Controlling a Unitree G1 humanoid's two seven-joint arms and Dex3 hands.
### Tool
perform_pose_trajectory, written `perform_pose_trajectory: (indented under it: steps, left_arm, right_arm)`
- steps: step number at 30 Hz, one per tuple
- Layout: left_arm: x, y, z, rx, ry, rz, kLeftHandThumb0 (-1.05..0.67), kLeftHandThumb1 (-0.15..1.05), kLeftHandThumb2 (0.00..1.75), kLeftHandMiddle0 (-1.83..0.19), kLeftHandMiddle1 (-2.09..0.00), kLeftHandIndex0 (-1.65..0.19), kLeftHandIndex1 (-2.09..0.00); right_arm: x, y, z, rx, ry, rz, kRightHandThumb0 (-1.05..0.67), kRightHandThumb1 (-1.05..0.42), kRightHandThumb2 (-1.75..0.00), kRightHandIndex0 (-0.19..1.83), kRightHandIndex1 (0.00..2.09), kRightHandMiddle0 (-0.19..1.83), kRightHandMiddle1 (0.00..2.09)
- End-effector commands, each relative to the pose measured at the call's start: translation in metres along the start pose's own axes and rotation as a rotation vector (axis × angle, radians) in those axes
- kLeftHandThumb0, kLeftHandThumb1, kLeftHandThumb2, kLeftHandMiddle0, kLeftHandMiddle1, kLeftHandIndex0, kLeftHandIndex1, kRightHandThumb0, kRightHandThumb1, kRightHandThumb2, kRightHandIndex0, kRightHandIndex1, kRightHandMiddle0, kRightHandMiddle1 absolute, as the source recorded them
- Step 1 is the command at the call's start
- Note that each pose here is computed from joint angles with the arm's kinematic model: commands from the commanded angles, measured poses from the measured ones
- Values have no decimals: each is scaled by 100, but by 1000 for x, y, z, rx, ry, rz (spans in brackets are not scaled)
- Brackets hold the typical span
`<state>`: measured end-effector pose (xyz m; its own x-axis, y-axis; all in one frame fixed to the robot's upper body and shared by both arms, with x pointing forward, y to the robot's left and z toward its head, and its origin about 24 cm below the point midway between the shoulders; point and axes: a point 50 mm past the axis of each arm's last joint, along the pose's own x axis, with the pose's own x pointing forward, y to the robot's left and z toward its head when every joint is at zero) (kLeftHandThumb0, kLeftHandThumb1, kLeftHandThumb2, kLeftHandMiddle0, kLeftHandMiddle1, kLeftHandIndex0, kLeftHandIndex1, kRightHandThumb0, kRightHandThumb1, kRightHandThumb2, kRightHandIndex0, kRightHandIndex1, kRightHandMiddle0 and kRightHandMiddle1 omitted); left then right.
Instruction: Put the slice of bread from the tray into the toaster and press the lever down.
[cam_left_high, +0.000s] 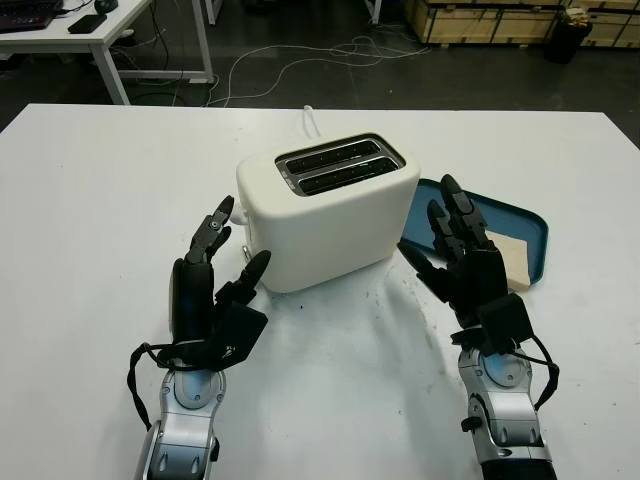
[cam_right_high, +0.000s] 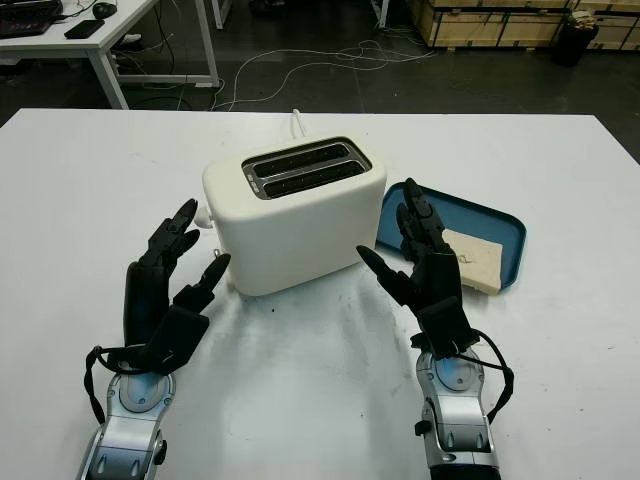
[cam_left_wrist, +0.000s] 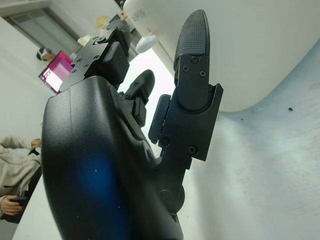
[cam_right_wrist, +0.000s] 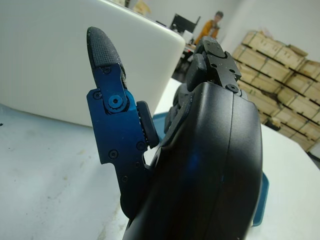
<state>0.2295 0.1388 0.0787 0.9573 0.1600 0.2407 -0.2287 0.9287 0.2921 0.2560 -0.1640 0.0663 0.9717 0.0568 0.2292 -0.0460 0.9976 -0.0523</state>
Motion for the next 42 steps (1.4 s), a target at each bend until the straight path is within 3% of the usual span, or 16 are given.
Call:
perform_pose_trajectory:
  steps: [1, 14, 20, 26, 31, 35, 42]
  left_arm:
    - [-2, 1, 3, 0, -12, 18, -64, 92, 34, -30, -51, -40, -2]
    - [3, -6, 4, -26, -12, -9, -64, 92, 33, -29, -50, -40, -1]
    - [1, -5, 4, -9, -23, 10, -65, 92, 33, -31, -51, -41, -1]
    - [1, -4, 3, -10, -21, 17, -64, 92, 34, -31, -51, -41, -1]
    - [1, -6, 3, -20, -17, 15, -64, 92, 34, -31, -51, -41, -1]
    - [1, -6, 4, -17, -22, 19, -64, 92, 34, -31, -50, -41, -1]
    - [1, -4, 3, -24, -27, 28, -65, 92, 33, -31, -51, -41, -1]
  right_arm:
    - [-2, -3, 3, -5, -21, -4, -59, -91, 0, 12, 1, 14, 1]
    - [0, -8, 1, -36, -1, 9, -59, -91, 0, 15, 1, 17, 1]
    - [-5, -26, 7, -97, -56, 9, -54, -89, 0, 14, 1, 18, 1]
    - [-12, -52, 21, -319, -97, -13, -60, -89, 0, 22, 3, 25, 3]
    - [-15, -75, 24, -694, -145, -66, -56, -81, 0, 31, 5, 32, 4]
    - [-15, -95, 15, -1006, -103, -70, -57, -81, -1, 31, 3, 33, 3]
    - [-12, -115, -13, -1280, 8, -19, -56, -76, 0, 33, 2, 37, 2]
